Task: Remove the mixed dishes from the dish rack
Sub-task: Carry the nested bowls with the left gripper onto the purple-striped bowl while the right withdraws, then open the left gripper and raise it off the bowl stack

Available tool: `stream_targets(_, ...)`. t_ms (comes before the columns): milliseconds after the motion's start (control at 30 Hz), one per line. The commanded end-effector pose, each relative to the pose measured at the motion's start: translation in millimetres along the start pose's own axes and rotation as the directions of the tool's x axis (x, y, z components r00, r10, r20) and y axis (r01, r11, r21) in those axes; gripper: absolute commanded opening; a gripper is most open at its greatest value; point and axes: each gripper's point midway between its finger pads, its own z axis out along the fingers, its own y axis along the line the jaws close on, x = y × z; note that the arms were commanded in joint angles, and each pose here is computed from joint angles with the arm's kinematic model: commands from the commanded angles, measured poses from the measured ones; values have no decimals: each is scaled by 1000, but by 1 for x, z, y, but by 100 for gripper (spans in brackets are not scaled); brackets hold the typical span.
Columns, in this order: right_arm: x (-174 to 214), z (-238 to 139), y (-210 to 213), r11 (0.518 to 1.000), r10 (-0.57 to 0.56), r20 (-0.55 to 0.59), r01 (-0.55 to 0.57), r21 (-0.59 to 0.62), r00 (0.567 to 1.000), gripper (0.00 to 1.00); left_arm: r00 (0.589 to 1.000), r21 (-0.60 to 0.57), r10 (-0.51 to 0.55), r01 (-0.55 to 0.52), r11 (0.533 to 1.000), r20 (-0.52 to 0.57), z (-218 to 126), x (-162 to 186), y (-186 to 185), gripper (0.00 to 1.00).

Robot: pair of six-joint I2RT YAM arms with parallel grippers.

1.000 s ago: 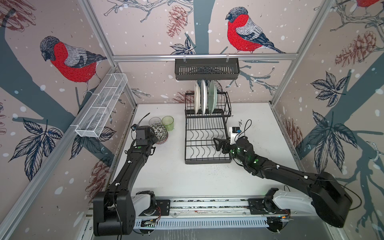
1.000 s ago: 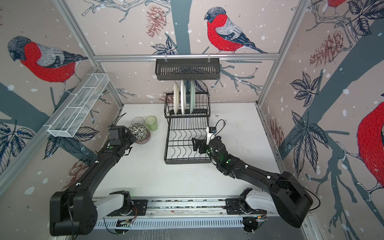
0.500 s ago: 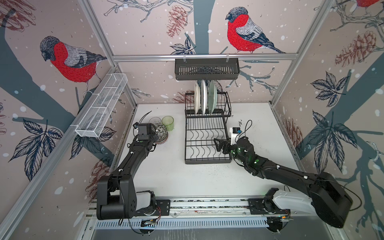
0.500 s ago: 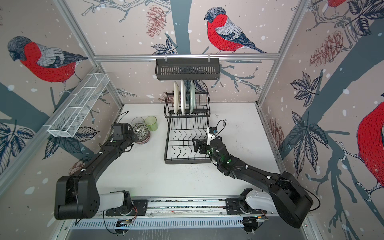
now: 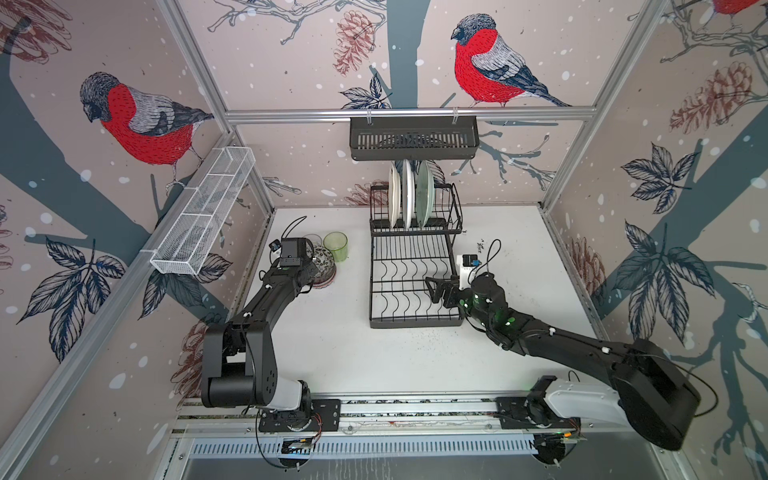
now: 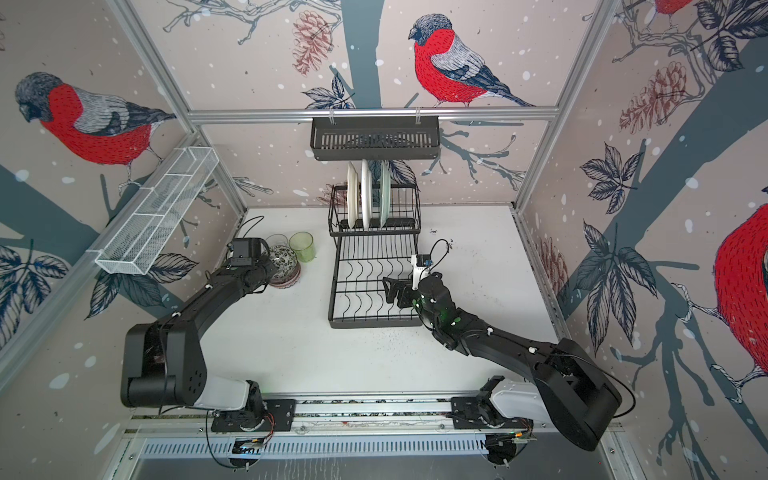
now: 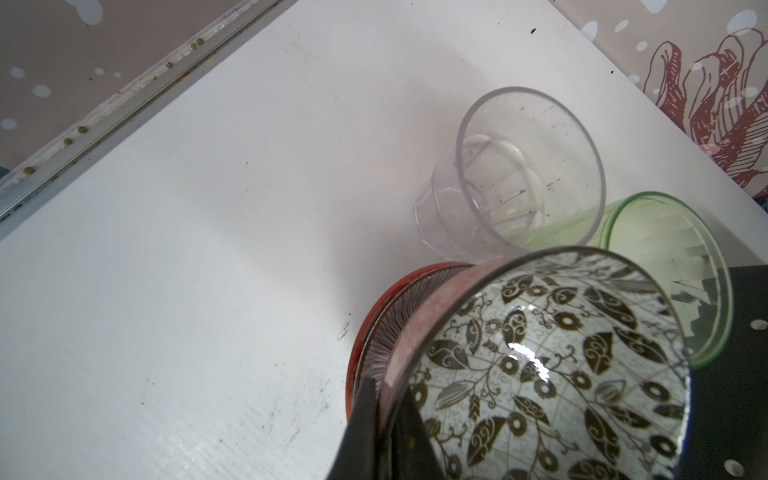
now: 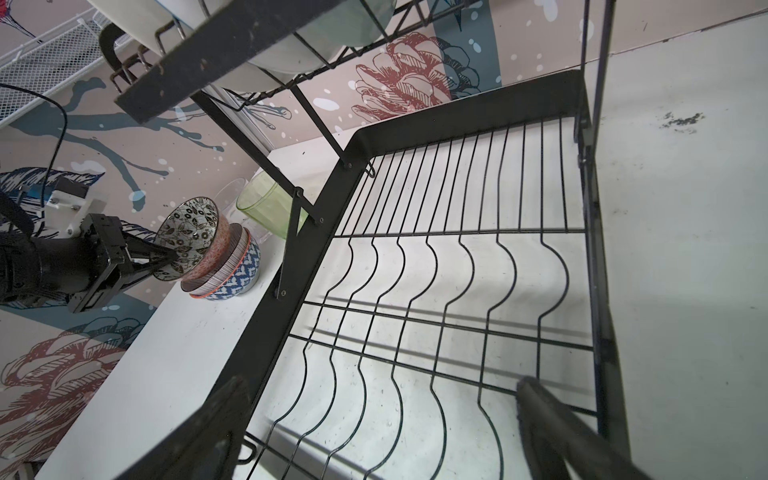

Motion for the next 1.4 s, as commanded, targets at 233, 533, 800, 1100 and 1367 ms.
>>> stream_targets(233,-7,3,7,999,25,14,-25,-33,1000,99,1000,14,0,-1,1000,8,-2,-4,-3,28)
stream_targets(533,-11,-2,6,999,32,28,-31,-31,999,99,1000,51,11,-11,999,8,-8,-6,-10,75)
stream_targets(800,-11,-6,3,999,32,27,-31,-15,999,100,1000,102,14,-14,995,5,-16,-7,-18,92)
stream_targets(1100,-18,-13,-1,999,46,47,-47,15,998,99,995,252,34,-57,966,95,-52,-14,-44,98)
stream_targets(1367,-20,-21,-14,996,-13,65,8,85,998,99,991,435,30,-86,896,134,-71,1,-78,98)
